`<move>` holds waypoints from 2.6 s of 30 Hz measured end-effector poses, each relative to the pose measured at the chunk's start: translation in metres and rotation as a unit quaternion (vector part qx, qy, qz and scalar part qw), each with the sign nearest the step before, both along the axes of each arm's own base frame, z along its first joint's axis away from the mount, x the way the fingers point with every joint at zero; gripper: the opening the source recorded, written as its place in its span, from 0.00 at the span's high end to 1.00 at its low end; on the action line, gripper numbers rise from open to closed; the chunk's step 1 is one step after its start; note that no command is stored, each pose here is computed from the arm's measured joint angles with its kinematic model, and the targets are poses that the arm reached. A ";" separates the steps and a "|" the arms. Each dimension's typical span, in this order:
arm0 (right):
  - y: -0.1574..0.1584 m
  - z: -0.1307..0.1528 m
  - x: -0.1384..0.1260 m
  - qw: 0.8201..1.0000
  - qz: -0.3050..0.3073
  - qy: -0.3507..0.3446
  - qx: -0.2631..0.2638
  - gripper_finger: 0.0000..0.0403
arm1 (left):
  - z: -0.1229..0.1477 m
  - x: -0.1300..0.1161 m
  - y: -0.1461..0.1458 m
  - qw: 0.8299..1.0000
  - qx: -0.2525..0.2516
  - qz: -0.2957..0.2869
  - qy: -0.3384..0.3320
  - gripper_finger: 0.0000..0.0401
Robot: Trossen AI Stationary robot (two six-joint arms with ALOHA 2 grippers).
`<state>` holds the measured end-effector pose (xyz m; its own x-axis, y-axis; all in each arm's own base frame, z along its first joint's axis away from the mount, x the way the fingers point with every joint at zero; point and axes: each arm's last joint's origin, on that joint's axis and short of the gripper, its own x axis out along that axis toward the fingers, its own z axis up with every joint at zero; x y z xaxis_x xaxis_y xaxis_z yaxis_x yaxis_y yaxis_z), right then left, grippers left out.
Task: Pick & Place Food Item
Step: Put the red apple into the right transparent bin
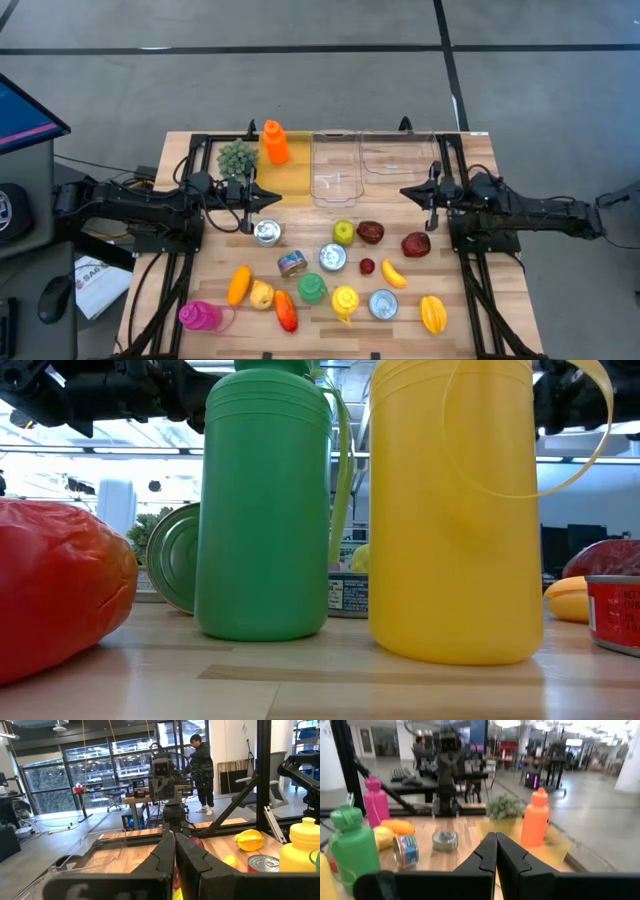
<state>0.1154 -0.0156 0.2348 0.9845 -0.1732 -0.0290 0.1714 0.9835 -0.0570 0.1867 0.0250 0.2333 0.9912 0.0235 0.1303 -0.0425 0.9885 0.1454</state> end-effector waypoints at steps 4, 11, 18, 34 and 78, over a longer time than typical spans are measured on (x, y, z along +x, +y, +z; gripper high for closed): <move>-0.001 0.009 0.011 0.999 0.000 0.035 0.010 1.00 | 0.000 0.000 0.000 1.000 -0.003 0.000 0.000 1.00; -0.003 0.032 0.024 0.997 -0.001 0.076 0.022 1.00 | -0.001 0.000 0.000 1.000 -0.004 0.000 0.005 1.00; -0.004 0.044 0.033 0.995 -0.002 0.098 0.028 1.00 | -0.007 -0.003 0.011 0.998 -0.023 0.033 0.042 1.00; -0.006 0.040 0.040 0.990 -0.017 0.115 0.081 1.00 | 0.012 -0.043 0.016 0.996 -0.036 0.073 0.023 1.00; -0.011 0.035 0.088 0.924 -0.022 0.349 0.154 1.00 | 0.020 -0.044 0.015 0.997 -0.025 0.072 -0.020 1.00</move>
